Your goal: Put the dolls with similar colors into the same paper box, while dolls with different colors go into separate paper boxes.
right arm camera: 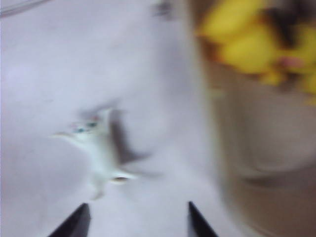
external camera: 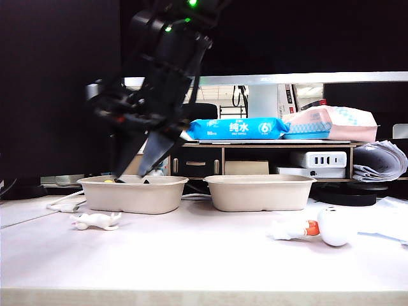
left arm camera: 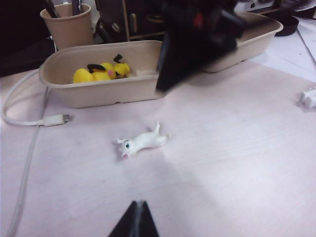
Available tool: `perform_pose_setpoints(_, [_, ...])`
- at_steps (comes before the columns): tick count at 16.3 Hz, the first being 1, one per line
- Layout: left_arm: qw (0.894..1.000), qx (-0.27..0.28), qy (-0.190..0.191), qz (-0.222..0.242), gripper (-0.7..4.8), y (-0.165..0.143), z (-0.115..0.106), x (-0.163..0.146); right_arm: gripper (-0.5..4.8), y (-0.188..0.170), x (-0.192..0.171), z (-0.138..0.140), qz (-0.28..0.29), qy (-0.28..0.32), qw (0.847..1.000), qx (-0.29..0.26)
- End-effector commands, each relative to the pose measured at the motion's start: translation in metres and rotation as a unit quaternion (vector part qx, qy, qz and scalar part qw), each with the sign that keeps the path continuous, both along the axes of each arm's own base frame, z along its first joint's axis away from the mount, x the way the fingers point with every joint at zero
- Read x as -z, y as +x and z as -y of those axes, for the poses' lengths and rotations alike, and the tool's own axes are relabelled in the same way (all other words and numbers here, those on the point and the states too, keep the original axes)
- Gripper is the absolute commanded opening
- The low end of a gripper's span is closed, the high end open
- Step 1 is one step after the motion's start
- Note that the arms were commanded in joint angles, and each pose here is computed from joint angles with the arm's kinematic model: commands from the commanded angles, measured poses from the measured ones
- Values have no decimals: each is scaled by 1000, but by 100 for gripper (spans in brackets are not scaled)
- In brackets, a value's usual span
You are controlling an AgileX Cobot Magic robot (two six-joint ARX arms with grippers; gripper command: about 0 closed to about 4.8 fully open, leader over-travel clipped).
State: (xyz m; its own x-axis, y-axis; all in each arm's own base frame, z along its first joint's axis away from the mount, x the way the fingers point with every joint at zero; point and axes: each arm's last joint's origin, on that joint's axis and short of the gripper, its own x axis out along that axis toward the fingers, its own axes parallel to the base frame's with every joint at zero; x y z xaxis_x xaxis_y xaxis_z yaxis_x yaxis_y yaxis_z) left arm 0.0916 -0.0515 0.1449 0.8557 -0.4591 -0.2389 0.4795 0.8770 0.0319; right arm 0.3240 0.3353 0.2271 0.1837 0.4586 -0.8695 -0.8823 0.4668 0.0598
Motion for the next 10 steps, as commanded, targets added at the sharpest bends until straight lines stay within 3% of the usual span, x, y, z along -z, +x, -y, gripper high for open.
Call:
perform_pose_setpoints(1, [1000,1,-3,3,-5,0,0,-1,246,-17,5,-19,24,-8,996,-87])
perform_pose_setpoints(3, [1000,1,-2,3,-5,0,0,-1,291,-21,10,-25,34,-14,992,-117])
perform_pose_setpoints(10, [1000,1,-4,6,-5,0,0,-1,295,-16,35,-37,53,-23,991,-118])
